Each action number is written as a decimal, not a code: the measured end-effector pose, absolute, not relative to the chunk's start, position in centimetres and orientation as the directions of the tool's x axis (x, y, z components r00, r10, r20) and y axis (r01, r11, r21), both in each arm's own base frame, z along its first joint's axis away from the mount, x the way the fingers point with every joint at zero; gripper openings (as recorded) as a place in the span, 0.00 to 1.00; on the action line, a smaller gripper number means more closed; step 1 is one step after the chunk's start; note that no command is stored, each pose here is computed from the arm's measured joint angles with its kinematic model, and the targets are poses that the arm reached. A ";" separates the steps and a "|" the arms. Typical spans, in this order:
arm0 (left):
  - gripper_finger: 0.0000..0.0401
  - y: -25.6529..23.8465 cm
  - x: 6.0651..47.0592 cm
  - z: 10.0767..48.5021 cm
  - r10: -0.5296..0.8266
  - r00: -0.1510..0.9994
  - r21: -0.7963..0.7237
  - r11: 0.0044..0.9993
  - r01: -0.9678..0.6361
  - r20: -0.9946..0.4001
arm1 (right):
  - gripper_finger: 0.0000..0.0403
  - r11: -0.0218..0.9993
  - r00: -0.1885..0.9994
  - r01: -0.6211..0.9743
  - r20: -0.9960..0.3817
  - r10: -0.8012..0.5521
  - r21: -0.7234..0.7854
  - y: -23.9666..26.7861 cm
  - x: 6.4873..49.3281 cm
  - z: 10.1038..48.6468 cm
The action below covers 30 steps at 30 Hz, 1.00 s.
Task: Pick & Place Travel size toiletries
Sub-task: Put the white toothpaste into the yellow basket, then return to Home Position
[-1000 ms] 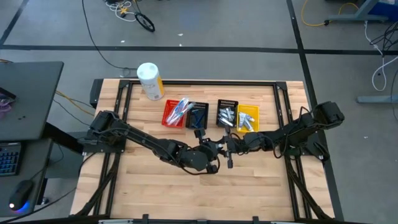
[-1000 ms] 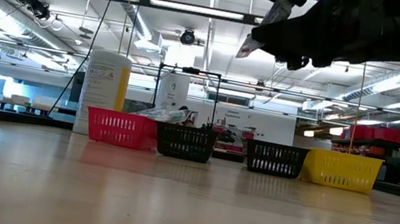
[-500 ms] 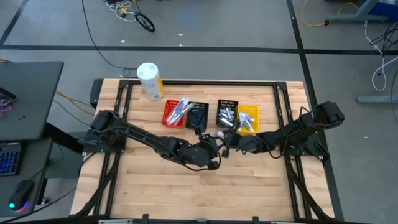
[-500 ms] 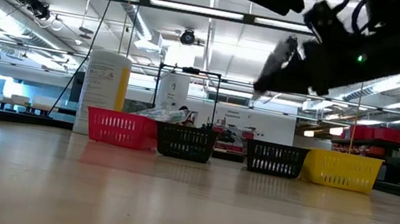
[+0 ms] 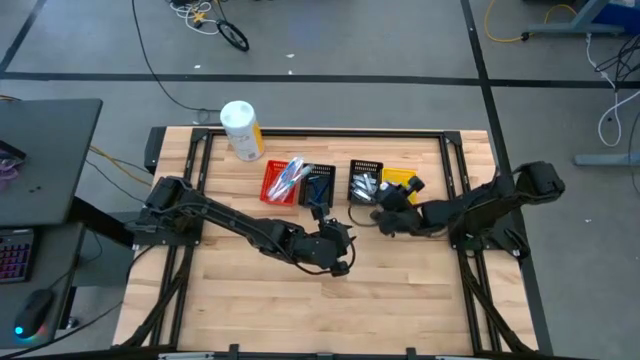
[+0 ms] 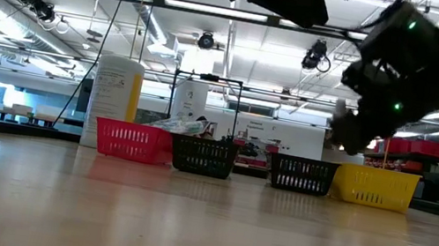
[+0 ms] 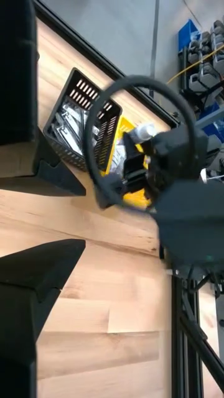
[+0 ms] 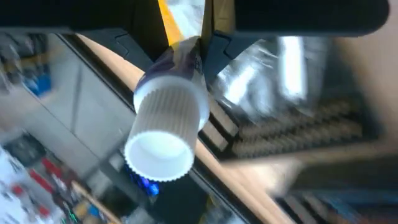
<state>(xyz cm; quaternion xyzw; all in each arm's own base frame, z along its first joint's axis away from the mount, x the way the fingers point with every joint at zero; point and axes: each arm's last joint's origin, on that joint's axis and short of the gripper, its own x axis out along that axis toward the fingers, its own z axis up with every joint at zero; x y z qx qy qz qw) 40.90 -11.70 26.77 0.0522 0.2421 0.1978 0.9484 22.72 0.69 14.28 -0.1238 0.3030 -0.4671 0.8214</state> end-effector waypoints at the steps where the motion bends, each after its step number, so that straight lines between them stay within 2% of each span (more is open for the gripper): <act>1: 0.32 -11.7 40.9 26.8 0.401 0.805 0.197 0.916 -0.349 -0.438 | 0.21 0.516 0.346 0.701 -0.398 -0.850 -0.492 0.1 22.4 14.1; 5: 0.32 -11.7 40.9 26.8 0.401 0.804 0.194 0.916 -0.351 -0.439 | 0.22 0.530 0.256 0.713 -0.534 -0.806 -0.459 -2.1 21.6 13.3; 9: 0.31 -11.7 40.9 26.8 0.401 0.805 0.194 0.916 -0.351 -0.438 | 0.25 0.554 0.225 0.730 -0.625 -0.748 -0.399 -3.5 21.4 13.0; 22: 0.31 -11.6 40.9 26.8 0.406 0.803 0.195 0.914 -0.356 -0.437 | 0.33 0.577 0.246 0.735 -0.653 -0.716 -0.356 -3.8 21.3 13.6; 26: 0.31 -11.6 40.9 26.8 0.406 0.803 0.195 0.914 -0.356 -0.437 | 0.33 0.592 0.271 0.748 -0.677 -0.685 -0.299 -3.4 20.9 15.2; 30: 0.31 -11.5 40.9 26.8 0.406 0.802 0.211 0.914 -0.347 -0.438 | 0.33 0.630 0.310 0.753 -0.744 -0.592 -0.188 -2.8 20.0 16.4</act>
